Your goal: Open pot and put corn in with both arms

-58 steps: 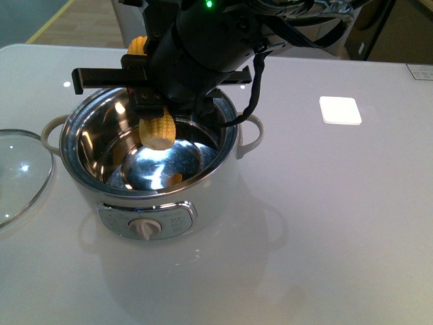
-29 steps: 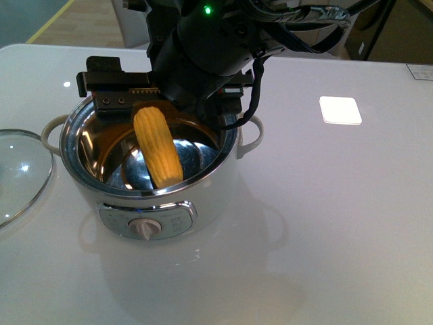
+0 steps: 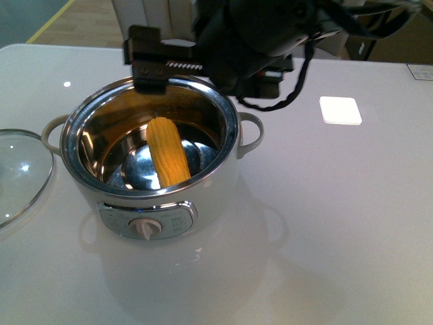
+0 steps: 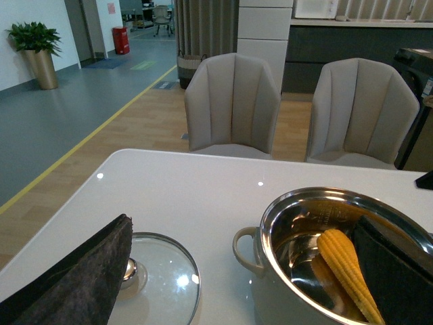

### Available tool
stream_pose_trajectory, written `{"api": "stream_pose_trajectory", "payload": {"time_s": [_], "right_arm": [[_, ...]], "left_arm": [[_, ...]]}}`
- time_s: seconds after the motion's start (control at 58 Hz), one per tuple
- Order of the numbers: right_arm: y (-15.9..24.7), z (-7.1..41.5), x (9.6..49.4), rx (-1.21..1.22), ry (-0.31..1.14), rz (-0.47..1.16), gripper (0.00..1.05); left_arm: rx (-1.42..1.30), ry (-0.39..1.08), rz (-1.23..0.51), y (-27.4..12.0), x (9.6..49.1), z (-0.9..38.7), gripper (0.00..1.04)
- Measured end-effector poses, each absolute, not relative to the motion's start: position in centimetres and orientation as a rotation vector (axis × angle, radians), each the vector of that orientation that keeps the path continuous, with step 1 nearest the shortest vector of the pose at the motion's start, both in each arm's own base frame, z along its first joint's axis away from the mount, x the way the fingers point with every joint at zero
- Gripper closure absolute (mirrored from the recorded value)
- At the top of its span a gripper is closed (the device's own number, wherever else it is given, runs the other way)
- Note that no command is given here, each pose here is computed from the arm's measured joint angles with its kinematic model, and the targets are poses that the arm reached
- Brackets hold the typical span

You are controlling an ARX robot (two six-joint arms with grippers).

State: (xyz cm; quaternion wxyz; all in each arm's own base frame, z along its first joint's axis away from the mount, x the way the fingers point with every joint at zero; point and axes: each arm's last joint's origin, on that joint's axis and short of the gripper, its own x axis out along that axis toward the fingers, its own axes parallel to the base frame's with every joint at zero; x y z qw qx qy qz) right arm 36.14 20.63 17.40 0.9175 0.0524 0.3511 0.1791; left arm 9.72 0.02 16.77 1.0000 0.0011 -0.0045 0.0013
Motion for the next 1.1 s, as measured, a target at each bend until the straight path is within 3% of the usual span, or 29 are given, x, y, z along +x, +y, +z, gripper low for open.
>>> {"api": "stream_pose_trajectory", "payload": {"time_s": [0.379,0.759,0.845,0.931,1.103], "right_arm": [[10.4,20.5,33.4,0.116,0.496,0.011,0.09],[5.2,22.4,27.4,0.062,0.367,-0.103,0.09],[4.1,22.4,26.0,0.059,0.183,-0.017,0.21],[2.5,21.8,22.4,0.035,0.032,0.012,0.4],[0.2,20.1,17.2,0.016,0.047,0.003,0.72]], "left_arm": [[0.002,-0.009,0.003,0.0,9.7,16.8,0.07],[0.002,-0.009,0.003,0.0,9.7,16.8,0.07],[0.002,-0.009,0.003,0.0,9.7,16.8,0.07],[0.002,-0.009,0.003,0.0,9.7,16.8,0.07],[0.002,-0.009,0.003,0.0,9.7,16.8,0.07]]}}
